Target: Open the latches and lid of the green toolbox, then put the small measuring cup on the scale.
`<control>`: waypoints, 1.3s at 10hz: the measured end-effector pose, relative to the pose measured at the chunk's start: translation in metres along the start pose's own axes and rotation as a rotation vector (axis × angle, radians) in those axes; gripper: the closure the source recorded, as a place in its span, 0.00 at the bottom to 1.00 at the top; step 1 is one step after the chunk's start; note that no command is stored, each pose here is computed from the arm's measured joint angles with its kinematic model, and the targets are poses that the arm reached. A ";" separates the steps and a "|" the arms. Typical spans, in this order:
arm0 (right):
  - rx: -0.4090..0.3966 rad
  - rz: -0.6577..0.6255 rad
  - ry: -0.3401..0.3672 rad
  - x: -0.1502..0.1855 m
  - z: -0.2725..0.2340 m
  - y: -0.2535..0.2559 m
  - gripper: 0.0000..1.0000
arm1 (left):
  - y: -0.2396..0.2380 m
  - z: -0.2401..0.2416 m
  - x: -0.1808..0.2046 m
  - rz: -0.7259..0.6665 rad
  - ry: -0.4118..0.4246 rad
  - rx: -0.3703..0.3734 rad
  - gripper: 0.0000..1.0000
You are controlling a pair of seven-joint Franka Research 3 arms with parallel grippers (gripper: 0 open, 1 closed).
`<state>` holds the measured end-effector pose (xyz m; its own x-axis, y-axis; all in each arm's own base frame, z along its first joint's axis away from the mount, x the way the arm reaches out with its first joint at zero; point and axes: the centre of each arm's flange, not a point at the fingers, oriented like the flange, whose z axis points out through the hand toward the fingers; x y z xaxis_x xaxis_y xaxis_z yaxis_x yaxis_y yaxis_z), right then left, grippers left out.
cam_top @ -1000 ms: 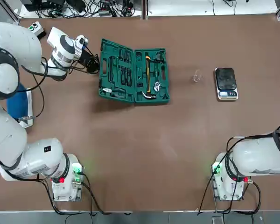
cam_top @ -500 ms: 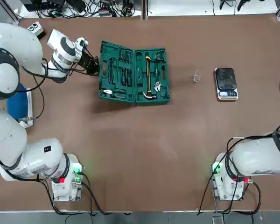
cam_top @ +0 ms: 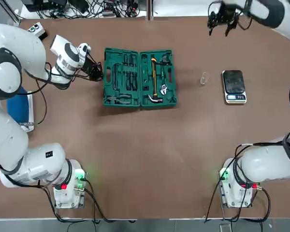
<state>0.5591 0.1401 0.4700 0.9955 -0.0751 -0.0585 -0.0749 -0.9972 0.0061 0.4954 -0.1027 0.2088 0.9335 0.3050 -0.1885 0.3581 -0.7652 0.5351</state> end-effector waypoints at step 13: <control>0.045 0.044 0.047 -0.021 0.209 -0.002 0.03 | -0.024 0.028 0.008 0.000 0.052 0.061 0.99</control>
<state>0.5256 0.1430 0.2624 0.9927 -0.1200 -0.0121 -0.1204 -0.9920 -0.0374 0.4953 -0.0978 0.1717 0.9318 0.3329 -0.1449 0.3602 -0.7979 0.4834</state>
